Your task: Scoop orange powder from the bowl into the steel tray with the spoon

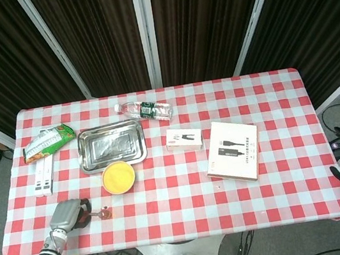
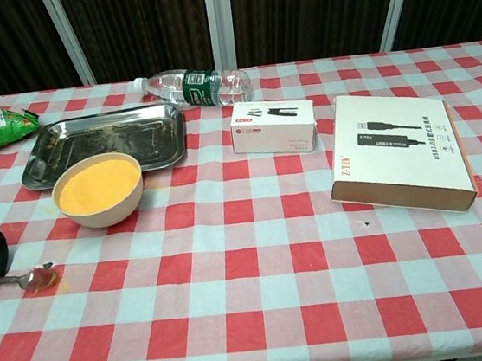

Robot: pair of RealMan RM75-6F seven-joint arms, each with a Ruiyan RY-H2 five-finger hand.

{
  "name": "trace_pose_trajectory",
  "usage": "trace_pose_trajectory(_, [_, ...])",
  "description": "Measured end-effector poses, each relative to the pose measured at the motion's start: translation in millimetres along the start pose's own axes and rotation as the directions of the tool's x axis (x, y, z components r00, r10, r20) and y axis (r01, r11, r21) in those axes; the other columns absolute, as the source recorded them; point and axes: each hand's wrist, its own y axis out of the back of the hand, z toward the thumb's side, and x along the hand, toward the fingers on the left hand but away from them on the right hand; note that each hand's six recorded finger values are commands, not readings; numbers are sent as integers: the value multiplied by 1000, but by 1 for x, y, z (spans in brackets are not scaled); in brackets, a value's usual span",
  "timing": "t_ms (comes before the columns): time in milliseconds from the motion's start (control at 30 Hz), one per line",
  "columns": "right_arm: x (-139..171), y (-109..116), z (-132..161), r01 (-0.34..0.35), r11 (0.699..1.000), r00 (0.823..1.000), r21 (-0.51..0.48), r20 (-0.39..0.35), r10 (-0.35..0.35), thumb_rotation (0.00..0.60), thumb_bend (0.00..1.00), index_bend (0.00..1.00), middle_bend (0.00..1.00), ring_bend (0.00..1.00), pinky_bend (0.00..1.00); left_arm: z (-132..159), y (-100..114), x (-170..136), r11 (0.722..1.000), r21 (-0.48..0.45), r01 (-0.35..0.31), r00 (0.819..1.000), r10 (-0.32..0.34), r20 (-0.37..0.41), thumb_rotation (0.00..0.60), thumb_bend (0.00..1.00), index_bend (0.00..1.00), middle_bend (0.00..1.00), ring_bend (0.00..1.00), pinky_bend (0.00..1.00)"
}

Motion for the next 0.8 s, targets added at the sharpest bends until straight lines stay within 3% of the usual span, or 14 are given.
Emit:
trace_pose_trajectory(200, [0,2,-1,8,1000,1000,2,-1,-8,600,148,85,220,33,115,0,16,-3,999,-1,-51,999,51,6,600,442,645,1000,969,1000])
trace_pose_trajectory(533, [0,7,-1,21,1000,1000,6,-9,-21,600,148,86,220,33,115,12,93,18,974,48,-221,975,220,33,600,444,644,1000,969,1000])
trace_pose_trajectory(800, [2,8,-5,21,1000,1000,7,2,-21,600,148,86,221,33,115,40,105,54,969,134,-209,978,205,48,600,437,640,1000,969,1000])
